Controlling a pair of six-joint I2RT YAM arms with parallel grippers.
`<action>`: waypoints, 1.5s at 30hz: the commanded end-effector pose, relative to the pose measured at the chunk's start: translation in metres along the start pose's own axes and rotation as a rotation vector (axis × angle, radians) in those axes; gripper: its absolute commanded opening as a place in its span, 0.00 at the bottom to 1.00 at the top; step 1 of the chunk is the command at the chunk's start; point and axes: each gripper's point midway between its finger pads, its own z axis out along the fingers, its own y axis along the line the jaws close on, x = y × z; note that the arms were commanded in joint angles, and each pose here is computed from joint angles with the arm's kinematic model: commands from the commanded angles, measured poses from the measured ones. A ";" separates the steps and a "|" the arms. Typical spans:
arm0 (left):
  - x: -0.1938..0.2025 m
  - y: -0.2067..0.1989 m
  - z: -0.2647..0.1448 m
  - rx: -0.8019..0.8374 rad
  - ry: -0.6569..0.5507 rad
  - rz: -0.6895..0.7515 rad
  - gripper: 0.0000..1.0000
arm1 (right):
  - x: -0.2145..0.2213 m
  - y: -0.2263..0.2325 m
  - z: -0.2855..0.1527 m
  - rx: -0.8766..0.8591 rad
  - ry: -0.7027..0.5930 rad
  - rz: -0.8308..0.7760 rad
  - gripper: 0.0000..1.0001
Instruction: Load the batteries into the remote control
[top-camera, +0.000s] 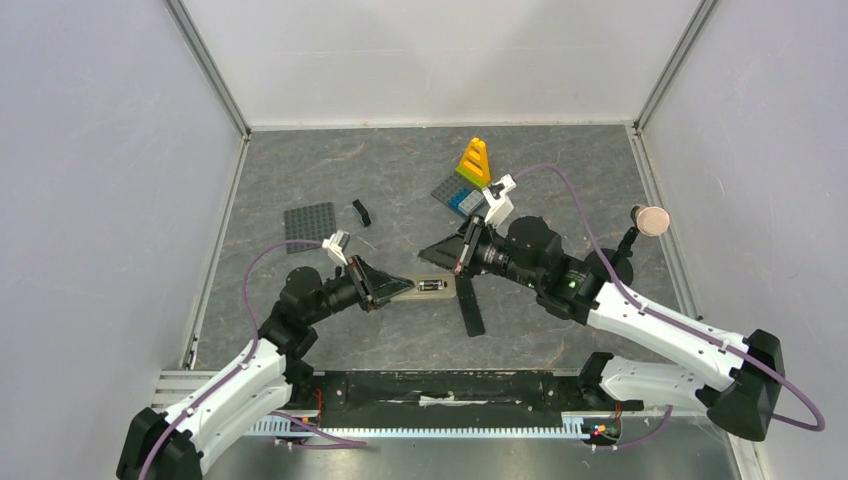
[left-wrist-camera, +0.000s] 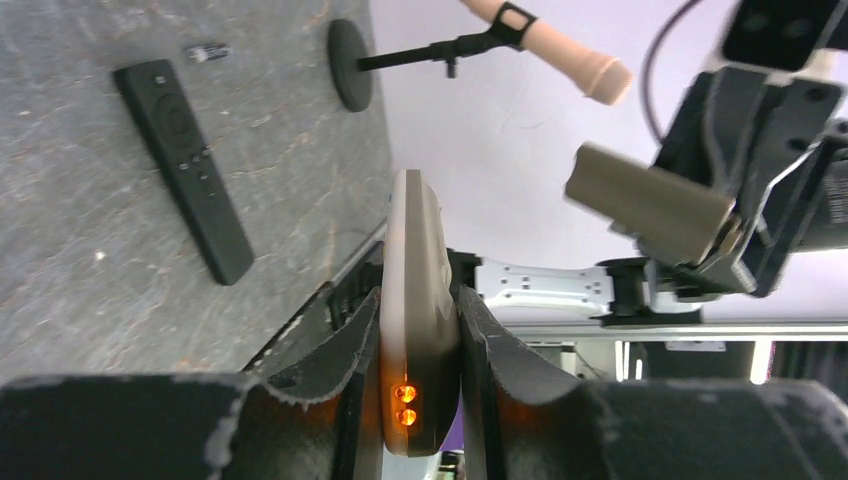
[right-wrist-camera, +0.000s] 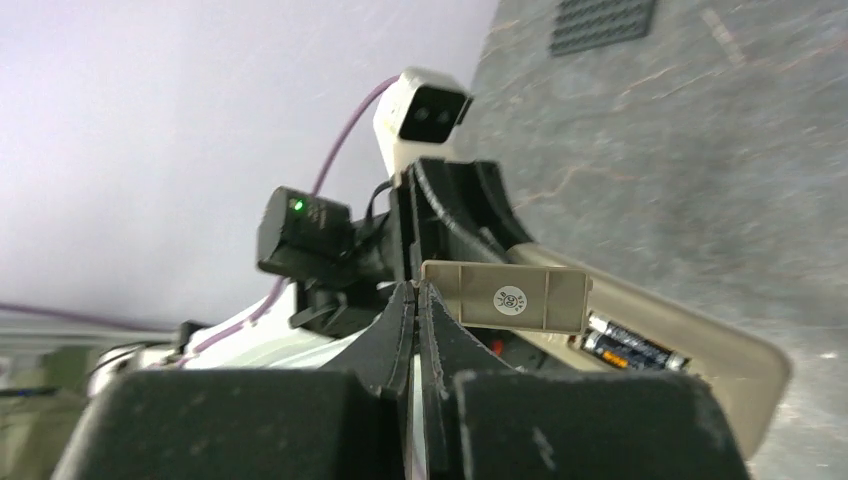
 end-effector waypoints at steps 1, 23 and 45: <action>-0.018 -0.066 -0.004 0.207 -0.051 -0.047 0.02 | 0.007 0.047 -0.013 -0.230 0.062 0.176 0.00; -0.020 -0.087 -0.021 0.371 -0.079 -0.187 0.02 | 0.005 0.034 -0.041 -0.286 0.042 0.380 0.06; -0.017 -0.078 -0.020 0.345 -0.076 -0.193 0.02 | -0.007 0.002 -0.048 -0.216 -0.024 0.400 0.23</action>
